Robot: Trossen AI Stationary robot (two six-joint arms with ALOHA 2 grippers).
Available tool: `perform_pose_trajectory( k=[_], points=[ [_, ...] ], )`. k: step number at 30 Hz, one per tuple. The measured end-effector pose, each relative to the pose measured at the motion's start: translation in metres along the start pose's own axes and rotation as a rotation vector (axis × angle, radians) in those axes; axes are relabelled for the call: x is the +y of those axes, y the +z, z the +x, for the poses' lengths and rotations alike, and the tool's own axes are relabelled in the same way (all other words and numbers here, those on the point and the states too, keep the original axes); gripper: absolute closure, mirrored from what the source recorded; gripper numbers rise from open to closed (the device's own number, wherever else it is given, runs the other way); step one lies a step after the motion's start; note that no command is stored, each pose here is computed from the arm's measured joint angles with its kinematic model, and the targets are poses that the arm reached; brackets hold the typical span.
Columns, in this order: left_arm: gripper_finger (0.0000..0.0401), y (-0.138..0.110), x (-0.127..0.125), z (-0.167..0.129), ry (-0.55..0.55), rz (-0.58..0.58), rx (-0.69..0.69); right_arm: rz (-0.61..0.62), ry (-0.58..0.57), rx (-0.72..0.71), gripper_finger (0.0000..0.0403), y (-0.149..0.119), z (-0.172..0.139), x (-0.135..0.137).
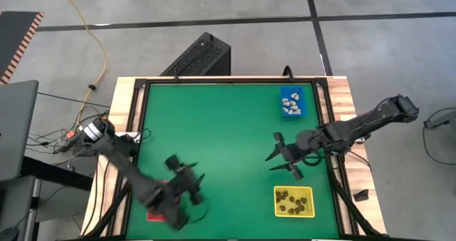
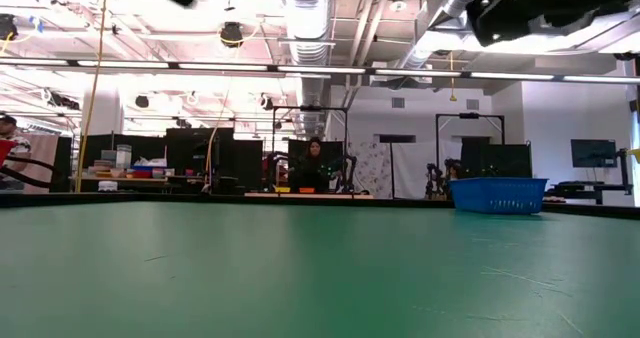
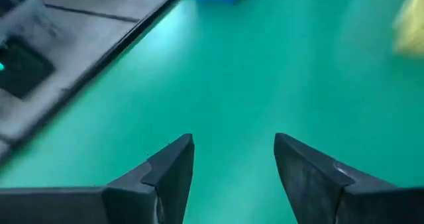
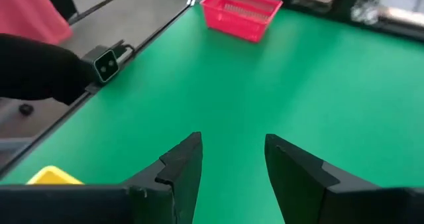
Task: Sort Halloween decoration
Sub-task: Return to Home Position
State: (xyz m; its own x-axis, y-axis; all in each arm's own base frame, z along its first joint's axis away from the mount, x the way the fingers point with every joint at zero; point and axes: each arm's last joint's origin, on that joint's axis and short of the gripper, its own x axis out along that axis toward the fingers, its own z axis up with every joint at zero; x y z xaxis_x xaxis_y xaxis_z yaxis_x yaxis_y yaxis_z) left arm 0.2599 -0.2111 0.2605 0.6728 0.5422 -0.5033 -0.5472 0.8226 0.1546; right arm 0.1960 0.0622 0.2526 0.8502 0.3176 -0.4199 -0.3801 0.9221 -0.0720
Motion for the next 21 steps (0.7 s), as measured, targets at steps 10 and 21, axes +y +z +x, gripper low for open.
perform_pose_trajectory(
  k=[10, 21],
  points=[
    [0.0236, 0.043, 0.06, 0.104, -0.212, 0.277, 0.055, -0.041, -0.142, -0.129, 0.0244, -0.015, -0.058, -0.014],
    [0.0274, -0.006, 0.18, 0.079, -0.377, -0.103, -0.522, 0.072, -0.339, -0.395, 0.0361, -0.093, -0.058, -0.025]
  ],
)
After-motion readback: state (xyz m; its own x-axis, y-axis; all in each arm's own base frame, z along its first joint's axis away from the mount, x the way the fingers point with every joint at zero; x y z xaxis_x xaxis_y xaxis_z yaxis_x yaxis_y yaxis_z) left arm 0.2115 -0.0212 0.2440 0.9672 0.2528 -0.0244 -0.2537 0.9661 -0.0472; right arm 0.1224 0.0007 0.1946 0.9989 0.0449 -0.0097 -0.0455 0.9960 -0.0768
